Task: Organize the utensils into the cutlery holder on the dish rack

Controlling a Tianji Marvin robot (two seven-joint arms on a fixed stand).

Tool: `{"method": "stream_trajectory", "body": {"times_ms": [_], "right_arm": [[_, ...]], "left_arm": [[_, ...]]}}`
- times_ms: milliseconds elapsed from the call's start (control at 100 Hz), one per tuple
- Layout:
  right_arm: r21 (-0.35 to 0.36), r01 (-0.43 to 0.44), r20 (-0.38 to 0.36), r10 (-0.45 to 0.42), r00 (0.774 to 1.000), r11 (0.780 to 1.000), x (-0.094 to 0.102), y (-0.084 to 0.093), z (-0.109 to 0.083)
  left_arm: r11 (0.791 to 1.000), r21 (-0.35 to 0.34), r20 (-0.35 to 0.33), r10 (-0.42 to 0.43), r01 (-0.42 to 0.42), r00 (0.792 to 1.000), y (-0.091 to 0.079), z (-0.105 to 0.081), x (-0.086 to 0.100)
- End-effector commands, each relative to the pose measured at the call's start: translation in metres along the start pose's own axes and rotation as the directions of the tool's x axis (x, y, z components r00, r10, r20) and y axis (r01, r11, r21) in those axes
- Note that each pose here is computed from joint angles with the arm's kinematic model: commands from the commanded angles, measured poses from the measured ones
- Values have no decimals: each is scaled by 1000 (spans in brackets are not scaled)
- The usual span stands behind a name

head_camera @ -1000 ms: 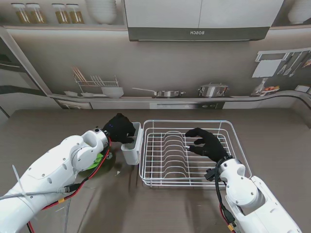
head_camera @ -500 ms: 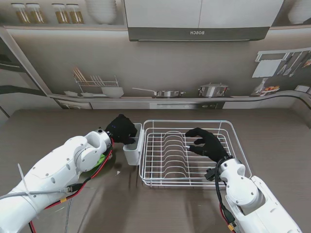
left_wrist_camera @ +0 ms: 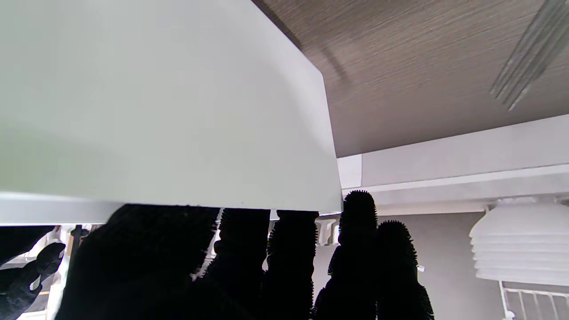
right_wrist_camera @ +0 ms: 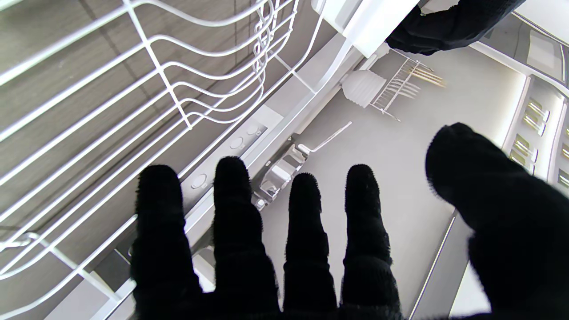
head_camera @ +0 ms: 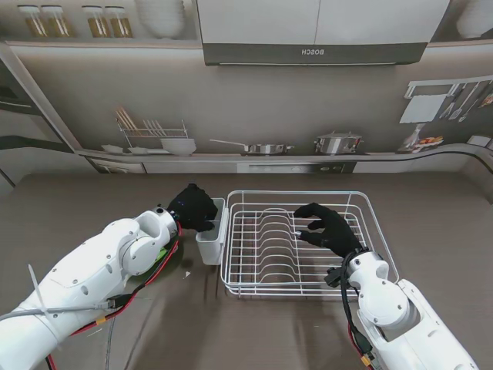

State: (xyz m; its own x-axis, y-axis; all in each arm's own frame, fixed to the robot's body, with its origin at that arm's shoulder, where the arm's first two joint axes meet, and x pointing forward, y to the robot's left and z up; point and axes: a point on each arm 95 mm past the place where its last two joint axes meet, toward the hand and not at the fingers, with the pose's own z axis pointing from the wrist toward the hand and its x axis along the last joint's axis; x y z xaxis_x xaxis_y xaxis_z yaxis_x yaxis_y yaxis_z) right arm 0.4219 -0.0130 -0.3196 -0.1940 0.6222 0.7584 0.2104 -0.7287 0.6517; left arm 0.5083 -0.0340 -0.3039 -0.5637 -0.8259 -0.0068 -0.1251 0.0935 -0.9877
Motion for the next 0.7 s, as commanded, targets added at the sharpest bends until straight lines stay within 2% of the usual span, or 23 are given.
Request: {"method": "stream_trajectory", "body": {"times_ms": [0, 690], "right_arm": [[15, -7, -4, 7, 1000, 1000, 1, -4, 0], [16, -6, -4, 6, 1000, 1000, -1, -6, 1]], "left_arm": [[1000, -16, -3, 1, -1, 1000, -1, 0, 2], [998, -51, 1, 27, -27, 1000, 2, -10, 2]]}}
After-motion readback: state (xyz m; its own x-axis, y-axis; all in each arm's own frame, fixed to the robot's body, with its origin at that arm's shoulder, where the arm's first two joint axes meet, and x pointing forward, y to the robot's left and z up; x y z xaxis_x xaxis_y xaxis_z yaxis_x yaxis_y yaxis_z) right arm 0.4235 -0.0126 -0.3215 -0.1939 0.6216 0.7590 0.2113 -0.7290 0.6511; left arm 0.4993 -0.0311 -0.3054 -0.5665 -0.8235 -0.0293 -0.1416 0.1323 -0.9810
